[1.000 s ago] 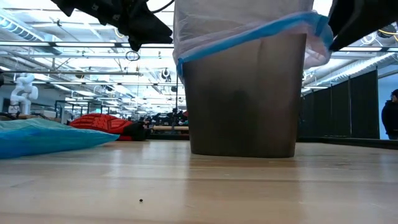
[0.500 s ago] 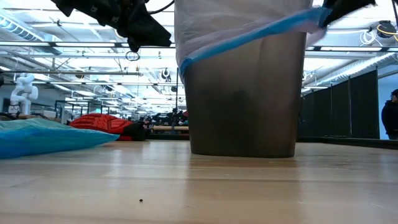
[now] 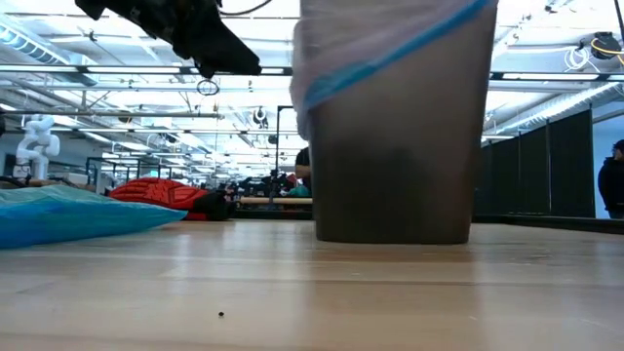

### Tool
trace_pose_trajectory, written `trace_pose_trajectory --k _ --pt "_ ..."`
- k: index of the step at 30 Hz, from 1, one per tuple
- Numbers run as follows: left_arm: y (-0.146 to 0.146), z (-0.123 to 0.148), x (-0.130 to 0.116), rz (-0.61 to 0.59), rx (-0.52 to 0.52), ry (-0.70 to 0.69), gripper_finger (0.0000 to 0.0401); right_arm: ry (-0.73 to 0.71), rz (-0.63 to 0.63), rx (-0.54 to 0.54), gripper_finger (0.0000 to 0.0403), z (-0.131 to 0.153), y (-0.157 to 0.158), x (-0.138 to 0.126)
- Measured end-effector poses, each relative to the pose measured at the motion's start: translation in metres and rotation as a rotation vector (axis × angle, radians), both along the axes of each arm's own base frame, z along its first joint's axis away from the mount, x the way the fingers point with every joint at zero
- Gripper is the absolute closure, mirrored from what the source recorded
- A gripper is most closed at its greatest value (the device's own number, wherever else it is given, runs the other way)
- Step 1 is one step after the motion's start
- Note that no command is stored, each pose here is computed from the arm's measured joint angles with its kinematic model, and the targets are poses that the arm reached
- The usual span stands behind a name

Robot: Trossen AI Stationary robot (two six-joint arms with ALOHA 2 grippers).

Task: Place trash/remove bag and relplace
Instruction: Remove the pink trash bag from the black trash bin

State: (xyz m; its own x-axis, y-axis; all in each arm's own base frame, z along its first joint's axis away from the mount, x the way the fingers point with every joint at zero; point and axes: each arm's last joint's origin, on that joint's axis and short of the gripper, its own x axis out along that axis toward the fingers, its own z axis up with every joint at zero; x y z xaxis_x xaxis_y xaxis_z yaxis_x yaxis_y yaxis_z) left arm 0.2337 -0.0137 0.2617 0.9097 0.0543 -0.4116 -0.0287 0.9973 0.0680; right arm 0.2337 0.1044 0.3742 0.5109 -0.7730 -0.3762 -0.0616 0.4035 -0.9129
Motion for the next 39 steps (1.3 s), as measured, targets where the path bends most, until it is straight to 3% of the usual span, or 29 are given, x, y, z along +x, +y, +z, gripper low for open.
trace_pose_trajectory --k 7,12,24,30,39 --pt "-0.035 0.020 -0.006 -0.115 0.196 -0.064 0.0384 -0.114 -0.038 0.070 0.0403 0.007 -0.003 0.006" --pt "-0.057 0.022 -0.012 -0.201 0.235 -0.077 0.0395 -0.103 -0.012 0.059 0.0403 0.008 -0.001 0.010" --pt "-0.059 0.019 -0.016 -0.047 0.267 -0.038 0.0395 -0.089 0.180 -0.057 0.0403 0.028 0.010 0.040" --pt "-0.051 0.014 -0.017 0.081 0.226 0.008 0.0395 -0.106 0.345 0.132 0.0403 0.030 0.008 0.053" --pt "-0.043 0.010 -0.019 0.269 0.175 0.029 0.0395 -0.002 0.361 0.321 0.0403 0.018 0.000 0.048"
